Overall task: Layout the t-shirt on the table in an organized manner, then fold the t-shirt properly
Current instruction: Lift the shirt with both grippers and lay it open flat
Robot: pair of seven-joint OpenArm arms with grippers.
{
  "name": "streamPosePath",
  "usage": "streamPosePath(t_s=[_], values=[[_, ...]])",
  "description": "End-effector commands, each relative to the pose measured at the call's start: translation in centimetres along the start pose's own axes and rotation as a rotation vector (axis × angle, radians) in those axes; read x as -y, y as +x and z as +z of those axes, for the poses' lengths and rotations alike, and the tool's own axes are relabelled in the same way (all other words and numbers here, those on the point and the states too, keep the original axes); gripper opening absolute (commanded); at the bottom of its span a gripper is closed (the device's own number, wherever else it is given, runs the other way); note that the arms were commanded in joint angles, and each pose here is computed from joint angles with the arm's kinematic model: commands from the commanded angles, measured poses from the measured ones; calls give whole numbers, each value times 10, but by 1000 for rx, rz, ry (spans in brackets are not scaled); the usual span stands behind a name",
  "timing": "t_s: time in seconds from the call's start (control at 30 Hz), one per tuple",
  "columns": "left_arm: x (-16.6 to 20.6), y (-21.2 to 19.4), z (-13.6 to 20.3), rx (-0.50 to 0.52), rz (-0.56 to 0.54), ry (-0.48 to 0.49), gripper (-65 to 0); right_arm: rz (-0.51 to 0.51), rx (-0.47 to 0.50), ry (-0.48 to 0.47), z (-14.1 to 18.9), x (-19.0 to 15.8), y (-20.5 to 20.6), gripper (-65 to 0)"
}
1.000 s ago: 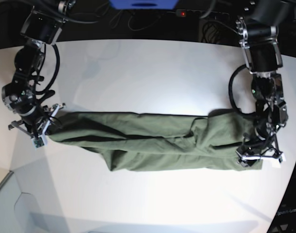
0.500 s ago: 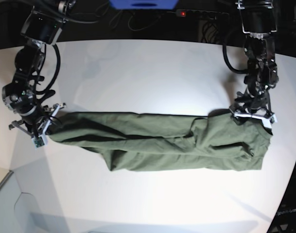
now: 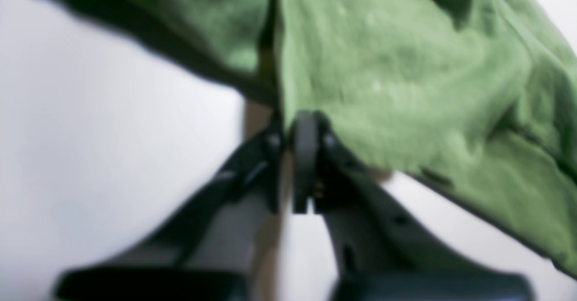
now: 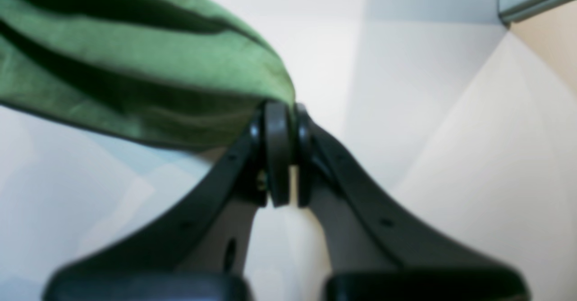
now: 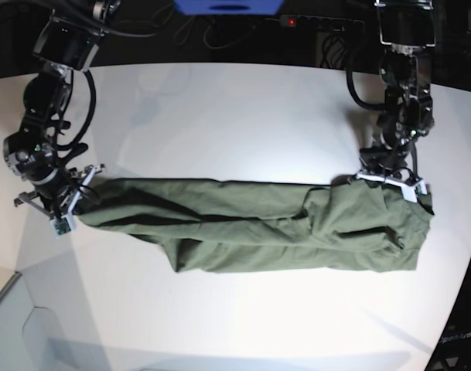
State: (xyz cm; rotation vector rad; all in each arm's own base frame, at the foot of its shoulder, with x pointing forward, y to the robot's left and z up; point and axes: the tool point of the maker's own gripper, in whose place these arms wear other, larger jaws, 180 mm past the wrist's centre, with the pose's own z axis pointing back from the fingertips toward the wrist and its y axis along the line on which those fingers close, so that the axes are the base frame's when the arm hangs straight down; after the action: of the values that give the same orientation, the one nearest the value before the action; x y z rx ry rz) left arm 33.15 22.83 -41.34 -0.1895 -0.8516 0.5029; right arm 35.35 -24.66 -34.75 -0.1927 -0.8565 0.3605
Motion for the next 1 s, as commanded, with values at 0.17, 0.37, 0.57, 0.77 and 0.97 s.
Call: streamPosePath(t_s=[0.17,0.37,0.57,0.77,0.97], values=[[26,75,42,232,-5,-82,-650,-1,92,-38,4,17,34,-650],[47,151,81,454,16,-138,-650,1,150,-67,6,31,62,-650],[77,205,96,580,21,-207,-650,-1,210,-94,9,44,92,-650],[136,263,91,650,7,-315,-650,-10,317,-130,15,66,147,-650],[193,337,89,701,-28,-383,-650,-40,451,-159,26,103,227,-650]])
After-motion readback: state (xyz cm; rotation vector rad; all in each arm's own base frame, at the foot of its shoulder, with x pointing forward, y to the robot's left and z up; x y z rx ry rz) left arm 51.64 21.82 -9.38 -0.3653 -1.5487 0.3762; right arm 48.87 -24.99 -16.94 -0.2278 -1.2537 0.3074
